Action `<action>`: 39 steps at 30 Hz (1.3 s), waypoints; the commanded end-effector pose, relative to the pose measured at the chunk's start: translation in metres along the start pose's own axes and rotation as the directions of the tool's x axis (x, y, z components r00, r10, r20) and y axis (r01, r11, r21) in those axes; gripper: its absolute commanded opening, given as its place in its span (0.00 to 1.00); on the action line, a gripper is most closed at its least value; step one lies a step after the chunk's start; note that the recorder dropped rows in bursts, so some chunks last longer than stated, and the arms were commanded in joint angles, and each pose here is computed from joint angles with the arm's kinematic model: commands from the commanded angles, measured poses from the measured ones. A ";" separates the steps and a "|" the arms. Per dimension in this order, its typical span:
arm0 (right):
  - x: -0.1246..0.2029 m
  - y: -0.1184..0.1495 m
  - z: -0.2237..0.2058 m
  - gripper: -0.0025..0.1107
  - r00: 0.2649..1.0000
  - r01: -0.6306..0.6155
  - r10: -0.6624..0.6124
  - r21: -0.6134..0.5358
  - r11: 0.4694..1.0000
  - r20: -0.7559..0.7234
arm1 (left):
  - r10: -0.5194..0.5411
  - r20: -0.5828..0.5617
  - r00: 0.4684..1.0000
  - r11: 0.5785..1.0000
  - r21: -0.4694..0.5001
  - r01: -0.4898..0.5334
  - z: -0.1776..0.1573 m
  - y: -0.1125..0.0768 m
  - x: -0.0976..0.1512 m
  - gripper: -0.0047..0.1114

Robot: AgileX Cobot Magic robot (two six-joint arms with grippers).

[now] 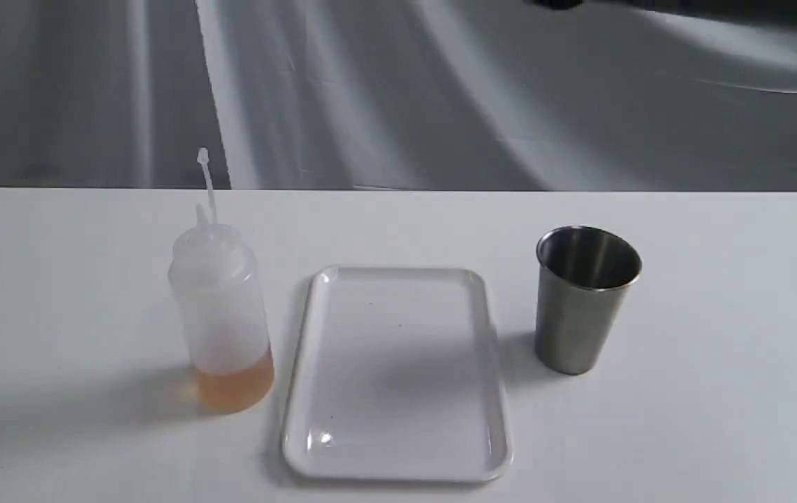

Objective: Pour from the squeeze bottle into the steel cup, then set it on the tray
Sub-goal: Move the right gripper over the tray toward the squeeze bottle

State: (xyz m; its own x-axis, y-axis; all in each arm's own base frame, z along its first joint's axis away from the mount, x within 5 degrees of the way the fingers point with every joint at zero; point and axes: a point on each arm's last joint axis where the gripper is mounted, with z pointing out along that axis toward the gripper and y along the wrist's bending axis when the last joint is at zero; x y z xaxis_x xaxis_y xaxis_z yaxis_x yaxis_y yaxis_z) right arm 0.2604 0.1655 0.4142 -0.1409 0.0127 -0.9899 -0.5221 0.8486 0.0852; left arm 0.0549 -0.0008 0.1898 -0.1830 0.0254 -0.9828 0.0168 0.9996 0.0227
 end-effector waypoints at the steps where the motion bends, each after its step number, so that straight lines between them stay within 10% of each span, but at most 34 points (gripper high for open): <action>1: 0.012 0.000 0.012 0.02 1.000 -0.011 0.011 -0.010 1.000 -0.010 | -0.002 0.006 1.000 1.000 0.006 0.002 0.000 0.000 0.001 0.04; 12: 0.086 -0.010 0.013 0.02 0.986 -0.012 0.008 0.022 1.000 0.165 | -0.004 0.006 1.000 1.000 0.006 0.004 0.000 0.000 0.001 0.04; 30: 0.205 0.001 0.071 0.03 0.998 0.004 -0.005 -0.019 1.000 -0.065 | -0.002 0.006 1.000 1.000 0.006 0.002 0.000 0.000 0.001 0.04; 35: 0.227 0.000 0.078 0.24 0.992 0.007 -0.009 -0.014 1.000 -0.127 | -0.005 0.006 1.000 1.000 0.006 0.005 0.000 0.000 0.001 0.04; 39: 0.239 -0.001 0.083 0.70 0.991 0.012 -0.014 -0.015 1.000 -0.136 | -0.005 0.006 1.000 1.000 0.006 0.005 0.000 0.000 0.001 0.04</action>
State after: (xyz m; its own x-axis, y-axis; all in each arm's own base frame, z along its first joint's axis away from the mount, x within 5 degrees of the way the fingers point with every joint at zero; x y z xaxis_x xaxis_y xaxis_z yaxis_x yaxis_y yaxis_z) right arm 0.2978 0.2105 0.1701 -0.2659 -0.0699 -0.9615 -0.5245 0.8473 0.0834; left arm 0.0549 -0.0008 0.1898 -0.1830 0.0254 -0.9828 0.0168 0.9996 0.0227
